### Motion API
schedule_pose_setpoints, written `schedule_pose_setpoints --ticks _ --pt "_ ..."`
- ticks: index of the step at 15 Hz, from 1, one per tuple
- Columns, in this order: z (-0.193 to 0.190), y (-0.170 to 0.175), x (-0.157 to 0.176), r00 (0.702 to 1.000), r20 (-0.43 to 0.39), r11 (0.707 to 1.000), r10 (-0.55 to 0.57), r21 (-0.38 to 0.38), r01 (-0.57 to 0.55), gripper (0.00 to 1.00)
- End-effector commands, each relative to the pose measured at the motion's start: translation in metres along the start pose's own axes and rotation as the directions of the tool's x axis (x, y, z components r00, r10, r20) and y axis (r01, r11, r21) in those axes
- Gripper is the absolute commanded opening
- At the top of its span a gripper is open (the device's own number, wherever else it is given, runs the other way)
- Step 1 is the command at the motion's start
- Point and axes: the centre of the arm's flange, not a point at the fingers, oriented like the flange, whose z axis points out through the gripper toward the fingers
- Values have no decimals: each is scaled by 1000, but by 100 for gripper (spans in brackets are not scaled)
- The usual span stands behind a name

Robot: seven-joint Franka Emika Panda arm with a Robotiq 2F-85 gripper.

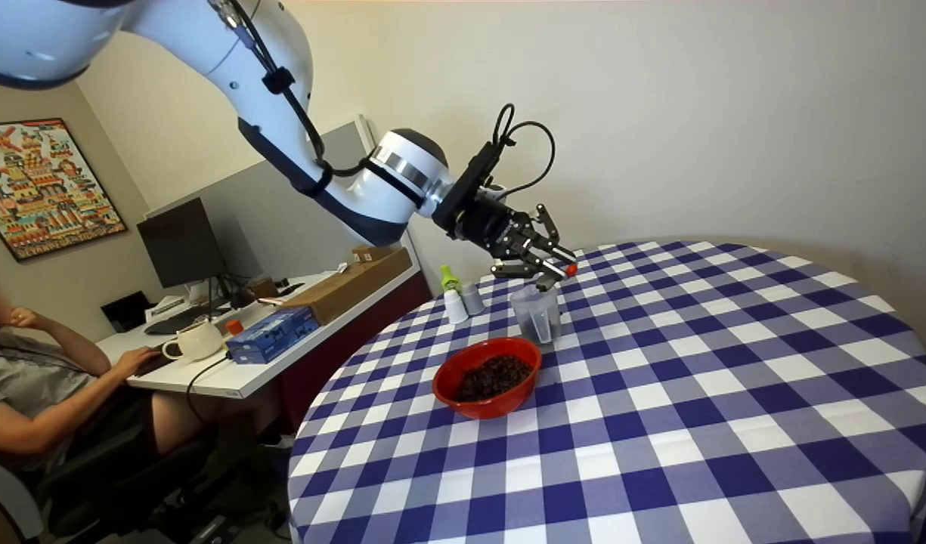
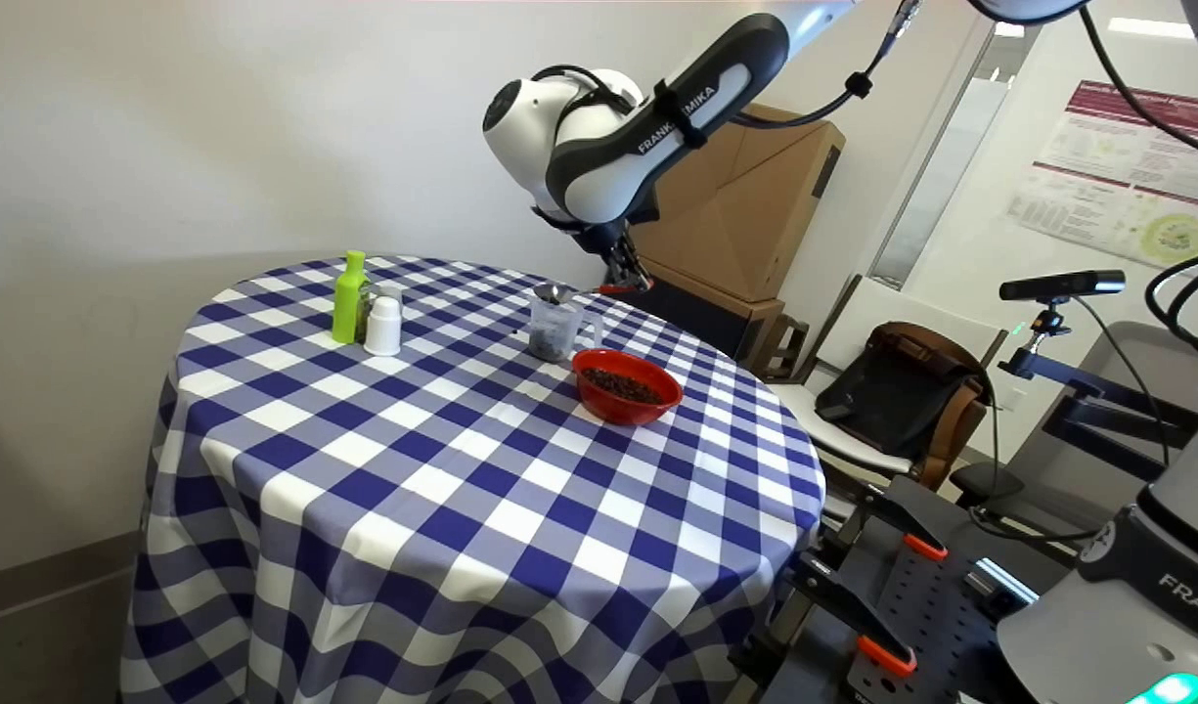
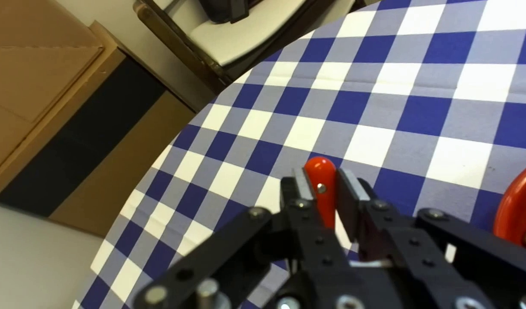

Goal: Pick up the spoon from the table, scoop some contents from the bowl, put them in the cup and put the spoon back on the table.

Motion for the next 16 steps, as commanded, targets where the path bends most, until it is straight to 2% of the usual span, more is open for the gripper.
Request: schedule_pose_setpoints --ticks 1,8,10,12,14,16 --pt "1 -9 -25 999 -43 996 24 -90 -27 5" --pt "-10 -17 -50 991 -116 982 58 -173 -78 5" --pt "-14 -18 -60 998 -58 996 -28 -89 23 5" --pt "-18 -17 -69 994 -17 994 -107 -2 107 5" --pt "-20 -6 -77 994 4 991 -110 79 109 5" --pt "-18 20 -87 999 14 982 -40 185 37 5"
